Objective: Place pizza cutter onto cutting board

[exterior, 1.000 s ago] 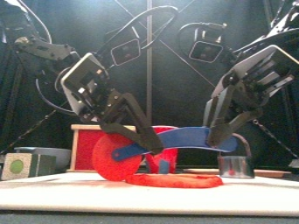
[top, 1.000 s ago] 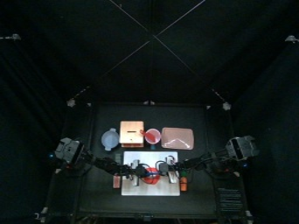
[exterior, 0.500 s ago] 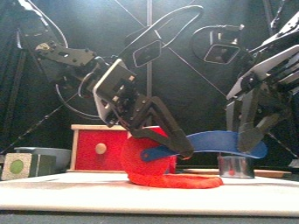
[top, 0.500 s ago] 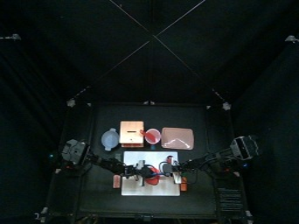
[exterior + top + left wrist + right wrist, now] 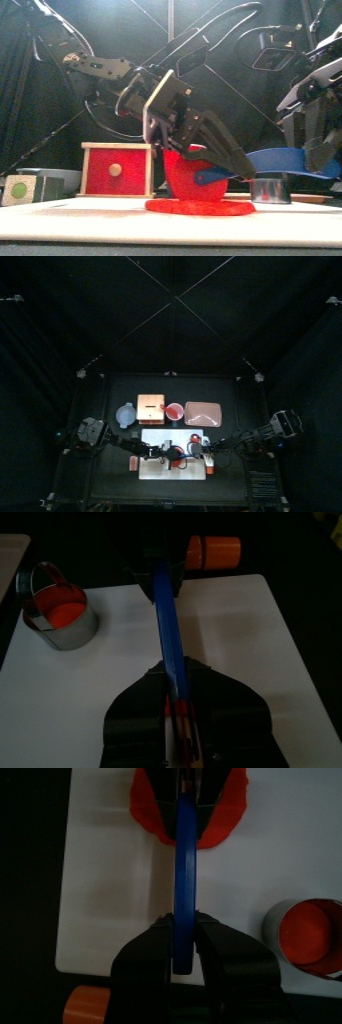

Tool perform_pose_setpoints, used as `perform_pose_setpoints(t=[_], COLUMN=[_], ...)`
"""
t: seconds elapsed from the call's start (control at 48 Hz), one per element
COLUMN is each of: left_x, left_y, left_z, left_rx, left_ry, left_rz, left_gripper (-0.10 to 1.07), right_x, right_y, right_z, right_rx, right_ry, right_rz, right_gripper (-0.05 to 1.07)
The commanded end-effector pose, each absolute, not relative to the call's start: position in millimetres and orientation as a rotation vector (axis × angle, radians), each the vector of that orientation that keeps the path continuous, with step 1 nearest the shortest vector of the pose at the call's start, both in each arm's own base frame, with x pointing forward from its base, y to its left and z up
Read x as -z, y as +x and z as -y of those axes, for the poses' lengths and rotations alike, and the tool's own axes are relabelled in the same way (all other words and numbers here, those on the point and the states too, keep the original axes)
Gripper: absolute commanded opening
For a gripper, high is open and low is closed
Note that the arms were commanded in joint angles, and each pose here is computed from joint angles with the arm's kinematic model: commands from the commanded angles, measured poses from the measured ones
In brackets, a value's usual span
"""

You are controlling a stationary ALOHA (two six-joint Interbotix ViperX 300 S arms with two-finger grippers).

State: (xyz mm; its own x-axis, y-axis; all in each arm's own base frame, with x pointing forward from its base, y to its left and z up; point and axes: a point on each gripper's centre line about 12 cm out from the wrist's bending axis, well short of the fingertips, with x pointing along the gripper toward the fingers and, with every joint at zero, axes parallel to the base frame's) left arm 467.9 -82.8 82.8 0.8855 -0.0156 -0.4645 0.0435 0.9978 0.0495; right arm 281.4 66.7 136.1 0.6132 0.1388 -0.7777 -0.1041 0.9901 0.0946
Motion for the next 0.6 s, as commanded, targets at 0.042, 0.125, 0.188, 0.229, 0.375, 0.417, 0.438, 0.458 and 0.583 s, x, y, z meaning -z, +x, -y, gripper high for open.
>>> perform_pose_setpoints(t=[0.042,0.125,0.188,0.229,0.375,0.417,0.438,0.458,0.583], left_x=[-87.4,-86.8,-87.1,-87.3,-89.7,-89.9,-89.9,-90.1,-89.6], left_y=[480.3,483.5,485.4,486.4,489.1,490.0,490.0,490.9,493.7], left_z=[80.7,78.6,77.4,76.1,73.0,72.5,72.6,72.0,71.3], left_rx=[0.032,0.029,0.026,0.023,0.018,0.019,0.019,0.018,0.019], left_ry=[0.064,0.062,0.061,0.06,0.061,0.063,0.064,0.063,0.068], left_rz=[-0.467,-0.468,-0.466,-0.464,-0.456,-0.454,-0.454,-0.453,-0.449], left_gripper=[0.45,0.45,0.45,0.45,0.45,0.45,0.45,0.45,0.45], right_x=[-152.9,-152.4,-152.1,-152.3,-155.2,-155.8,-156.2,-156.4,-155.7], right_y=[283.3,279.0,275.9,274.0,266.3,263.8,262.6,261.5,254.8], right_z=[-68.0,-67.3,-66.5,-66.0,-64.0,-63.4,-63.1,-62.8,-61.0], right_rx=[-0.148,-0.146,-0.143,-0.142,-0.142,-0.141,-0.141,-0.141,-0.139], right_ry=[0.047,0.045,0.046,0.045,0.045,0.045,0.045,0.045,0.044], right_rz=[-0.855,-0.871,-0.882,-0.885,-0.883,-0.885,-0.885,-0.885,-0.894], right_gripper=[0.49,0.49,0.49,0.49,0.49,0.49,0.49,0.49,0.49])
